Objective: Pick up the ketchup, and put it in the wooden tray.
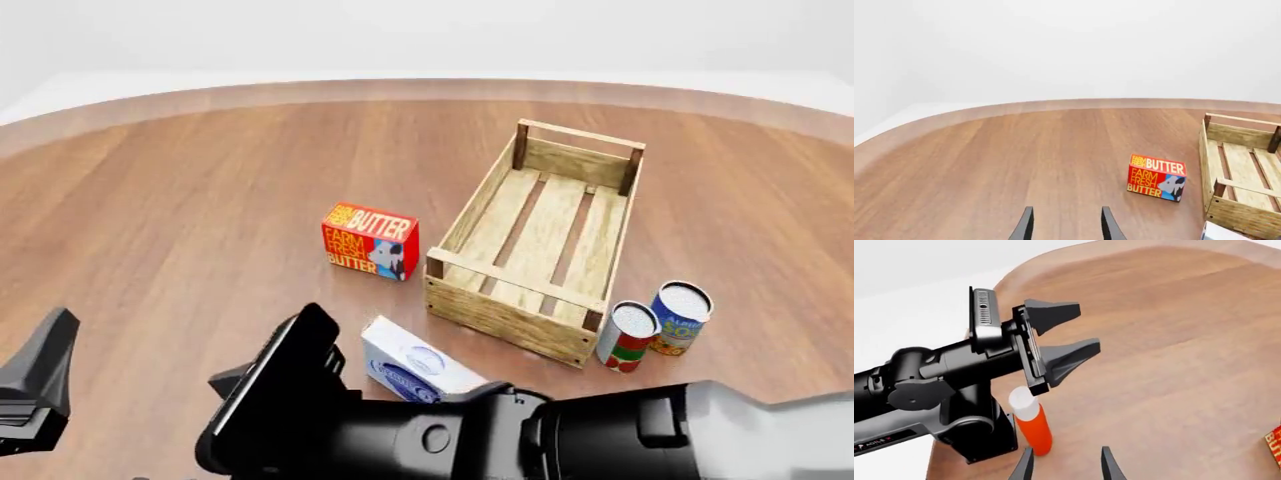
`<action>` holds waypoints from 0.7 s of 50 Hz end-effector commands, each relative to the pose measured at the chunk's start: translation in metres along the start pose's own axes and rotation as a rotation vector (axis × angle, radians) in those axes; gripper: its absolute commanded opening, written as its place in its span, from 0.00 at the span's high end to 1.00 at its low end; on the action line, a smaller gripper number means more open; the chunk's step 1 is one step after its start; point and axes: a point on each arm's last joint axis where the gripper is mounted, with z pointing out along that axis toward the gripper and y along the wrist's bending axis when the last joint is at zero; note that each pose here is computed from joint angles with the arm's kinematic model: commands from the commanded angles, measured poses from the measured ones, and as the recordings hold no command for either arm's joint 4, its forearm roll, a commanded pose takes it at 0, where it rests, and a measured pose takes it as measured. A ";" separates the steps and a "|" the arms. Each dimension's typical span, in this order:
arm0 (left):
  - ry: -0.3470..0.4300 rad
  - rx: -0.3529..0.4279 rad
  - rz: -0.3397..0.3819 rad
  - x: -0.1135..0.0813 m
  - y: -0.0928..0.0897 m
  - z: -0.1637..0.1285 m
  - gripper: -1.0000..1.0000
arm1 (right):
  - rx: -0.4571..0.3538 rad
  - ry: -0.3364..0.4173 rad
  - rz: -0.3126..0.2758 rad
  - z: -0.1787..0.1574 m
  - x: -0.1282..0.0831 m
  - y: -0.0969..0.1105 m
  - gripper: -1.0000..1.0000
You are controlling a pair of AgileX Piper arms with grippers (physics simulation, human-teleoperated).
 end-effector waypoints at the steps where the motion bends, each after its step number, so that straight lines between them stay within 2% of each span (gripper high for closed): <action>1: 0.000 0.000 0.000 0.000 0.000 0.000 0.00 | -0.049 0.020 -0.041 0.020 -0.003 0.020 0.00; 19: 0.000 0.000 0.000 0.000 0.000 0.000 0.00 | -0.069 0.064 -0.113 0.046 0.007 0.030 0.00; 20: 0.000 0.000 0.000 0.000 0.000 0.000 0.00 | -0.062 0.060 -0.131 0.045 0.007 0.026 0.00; 35: 0.000 0.000 0.000 0.000 0.000 0.000 0.00 | -0.080 0.077 -0.168 0.061 0.016 0.034 0.00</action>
